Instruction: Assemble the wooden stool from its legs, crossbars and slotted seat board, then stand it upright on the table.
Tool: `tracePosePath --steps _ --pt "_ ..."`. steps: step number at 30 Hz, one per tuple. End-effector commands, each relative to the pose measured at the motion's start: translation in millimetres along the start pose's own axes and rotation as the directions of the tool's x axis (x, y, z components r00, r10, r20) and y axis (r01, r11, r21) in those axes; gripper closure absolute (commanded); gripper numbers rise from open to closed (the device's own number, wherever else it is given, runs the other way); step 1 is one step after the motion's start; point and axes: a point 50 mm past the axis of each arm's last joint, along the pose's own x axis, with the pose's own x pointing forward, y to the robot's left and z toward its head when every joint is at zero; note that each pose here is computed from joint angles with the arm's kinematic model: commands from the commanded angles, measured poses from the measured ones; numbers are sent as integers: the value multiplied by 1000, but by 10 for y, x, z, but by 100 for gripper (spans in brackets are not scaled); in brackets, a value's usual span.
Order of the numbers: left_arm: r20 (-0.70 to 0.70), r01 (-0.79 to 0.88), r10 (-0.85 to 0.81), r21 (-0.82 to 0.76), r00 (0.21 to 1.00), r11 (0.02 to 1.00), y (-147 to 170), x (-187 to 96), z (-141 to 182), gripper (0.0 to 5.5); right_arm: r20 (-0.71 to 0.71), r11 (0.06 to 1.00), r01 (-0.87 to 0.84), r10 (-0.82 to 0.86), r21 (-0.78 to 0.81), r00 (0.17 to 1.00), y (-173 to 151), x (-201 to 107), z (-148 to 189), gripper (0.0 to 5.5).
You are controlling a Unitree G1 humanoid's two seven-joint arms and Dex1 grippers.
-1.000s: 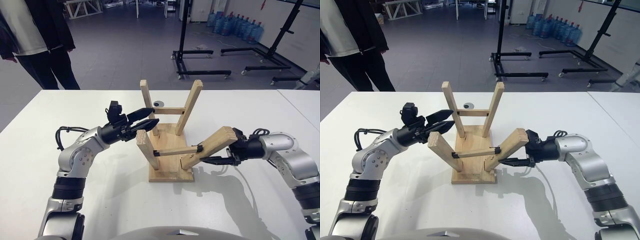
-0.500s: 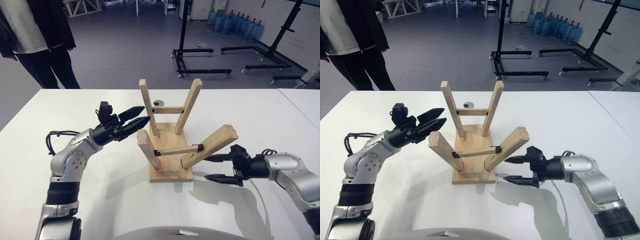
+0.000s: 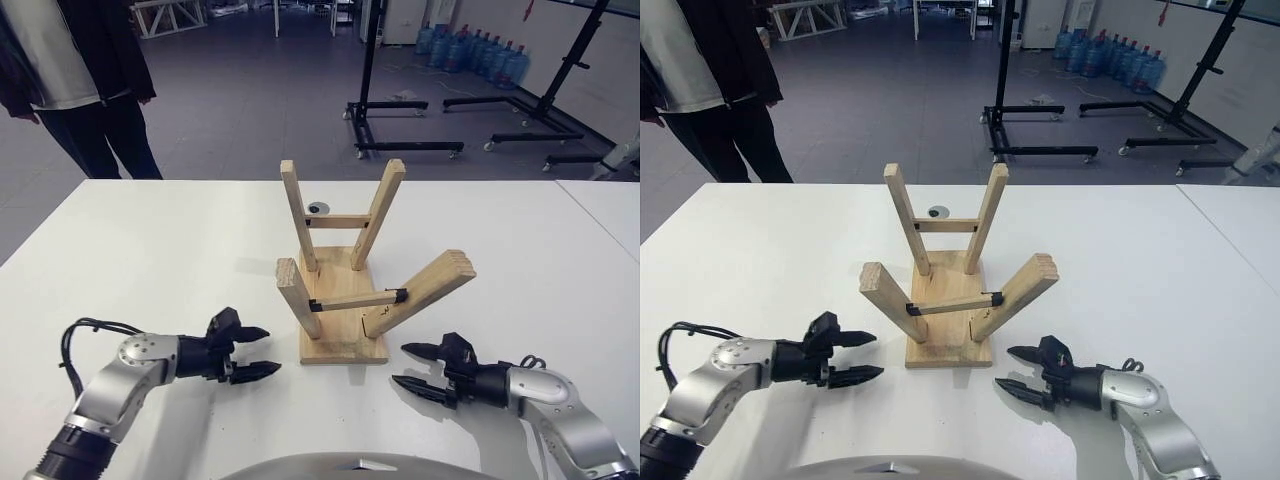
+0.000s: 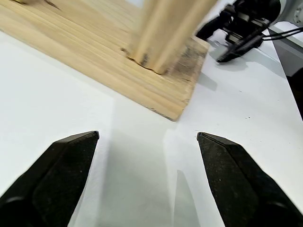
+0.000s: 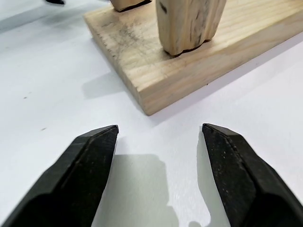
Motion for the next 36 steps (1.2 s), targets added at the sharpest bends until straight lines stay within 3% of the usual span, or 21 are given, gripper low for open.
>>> tracePosePath --steps 1,13,25,29,32,36 --pt "4 19 -19 10 1000 1000 19 172 6 169 -43 998 59 -58 36 997 39 96 -125 222" --pt "71 141 -142 23 987 990 39 541 187 169 -58 966 254 -256 -38 965 -272 227 10 222" --pt "132 110 -114 37 985 993 116 474 320 169 -20 903 426 -427 -56 904 -522 211 75 222" --pt "175 78 -83 36 981 996 120 423 356 169 145 899 438 -432 -12 890 -545 87 301 222" --pt "192 57 -59 17 980 998 113 351 330 169 383 851 524 -494 32 780 -735 -121 822 222" --pt "210 47 -49 13 977 999 125 321 349 169 640 845 534 -418 13 645 -782 -368 1506 222"
